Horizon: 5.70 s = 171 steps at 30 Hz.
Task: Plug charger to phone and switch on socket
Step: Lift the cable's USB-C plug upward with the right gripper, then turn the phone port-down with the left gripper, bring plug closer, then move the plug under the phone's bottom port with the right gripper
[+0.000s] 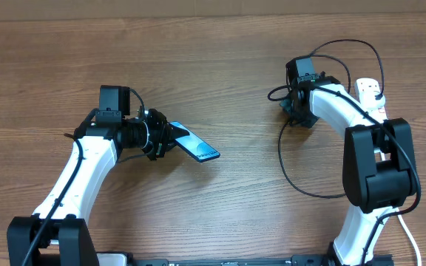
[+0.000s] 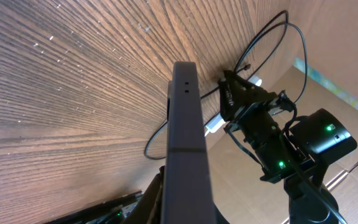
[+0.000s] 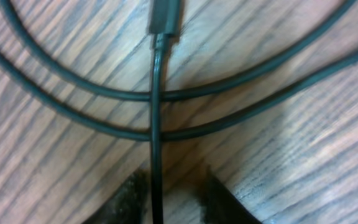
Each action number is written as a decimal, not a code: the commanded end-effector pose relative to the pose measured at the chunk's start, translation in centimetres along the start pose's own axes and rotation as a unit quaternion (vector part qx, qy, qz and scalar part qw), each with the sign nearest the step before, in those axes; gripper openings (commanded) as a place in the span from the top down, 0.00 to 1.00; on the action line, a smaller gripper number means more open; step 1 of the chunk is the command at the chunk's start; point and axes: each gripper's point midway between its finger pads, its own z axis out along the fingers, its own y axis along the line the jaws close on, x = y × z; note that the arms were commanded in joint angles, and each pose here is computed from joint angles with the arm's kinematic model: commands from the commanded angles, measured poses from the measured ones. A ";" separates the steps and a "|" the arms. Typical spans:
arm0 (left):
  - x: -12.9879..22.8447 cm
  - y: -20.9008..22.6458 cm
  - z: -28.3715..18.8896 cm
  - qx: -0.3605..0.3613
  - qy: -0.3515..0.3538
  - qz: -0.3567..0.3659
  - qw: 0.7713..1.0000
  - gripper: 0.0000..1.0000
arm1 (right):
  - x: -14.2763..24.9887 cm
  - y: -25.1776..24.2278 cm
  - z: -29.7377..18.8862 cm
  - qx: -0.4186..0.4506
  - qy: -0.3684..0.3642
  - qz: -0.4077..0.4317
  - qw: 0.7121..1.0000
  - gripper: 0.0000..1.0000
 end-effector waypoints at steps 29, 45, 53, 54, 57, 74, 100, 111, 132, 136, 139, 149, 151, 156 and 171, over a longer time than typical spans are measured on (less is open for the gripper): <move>0.1 -0.9 -0.4 0.012 -0.001 0.041 0.999 0.85 | 11.1 -1.2 -6.3 0.025 0.084 -0.209 0.974 0.62; -0.5 -0.6 -0.4 0.003 -0.018 0.042 0.999 0.85 | 9.5 0.7 -5.6 -0.009 0.039 -0.198 0.979 0.00; 0.4 -1.0 -0.4 0.015 0.006 0.113 0.993 0.83 | 7.1 -1.1 -4.9 0.010 0.042 -0.095 0.995 0.00; 0.4 -1.0 -0.4 0.016 0.006 0.116 0.993 0.84 | 6.8 -1.3 -4.8 0.010 0.043 -0.087 0.995 0.00; 0.4 -1.0 -0.4 0.016 0.006 0.116 0.993 0.96 | 6.0 -1.8 -4.5 0.001 0.060 -0.064 0.996 0.04; 1.0 -1.2 -0.5 0.024 0.021 0.114 0.993 0.96 | 8.9 -3.6 -2.4 0.001 0.101 -0.062 0.993 0.32; 1.3 -0.6 -0.5 0.013 0.029 0.074 0.997 0.96 | 8.0 -2.0 -2.2 -0.031 0.078 -0.080 0.993 0.96; 1.3 -1.5 -0.5 0.033 0.031 0.116 0.992 0.96 | 10.5 4.4 -7.6 -0.235 0.148 -0.260 0.925 0.96; -0.9 -10.7 -0.1 0.249 0.248 0.280 0.893 0.96 | 16.1 -0.8 -27.0 -0.447 0.129 -0.373 0.803 0.96; -0.8 -11.5 -0.3 0.257 0.240 0.313 0.882 0.96 | 17.3 -1.7 -26.4 -0.448 0.146 -0.338 0.815 0.96; -0.6 -11.8 -0.5 0.261 0.235 0.331 0.876 0.96 | 18.8 -2.0 -25.3 -0.450 0.170 -0.312 0.819 0.96; -0.4 -11.8 -0.3 0.261 0.237 0.335 0.874 0.96 | 23.5 -0.7 -24.6 -0.500 0.211 -0.334 0.771 0.96; -0.4 -11.8 -0.3 0.261 0.237 0.335 0.874 0.96 | 23.5 -0.4 -24.8 -0.506 0.206 -0.338 0.766 0.96; -0.4 -11.8 -0.3 0.262 0.236 0.338 0.873 0.96 | 23.0 0.5 -25.4 -0.520 0.198 -0.325 0.765 0.96; 0.5 -11.9 0.4 0.269 0.234 0.378 0.854 0.96 | 22.7 2.2 -27.1 -0.561 0.172 -0.334 0.738 0.96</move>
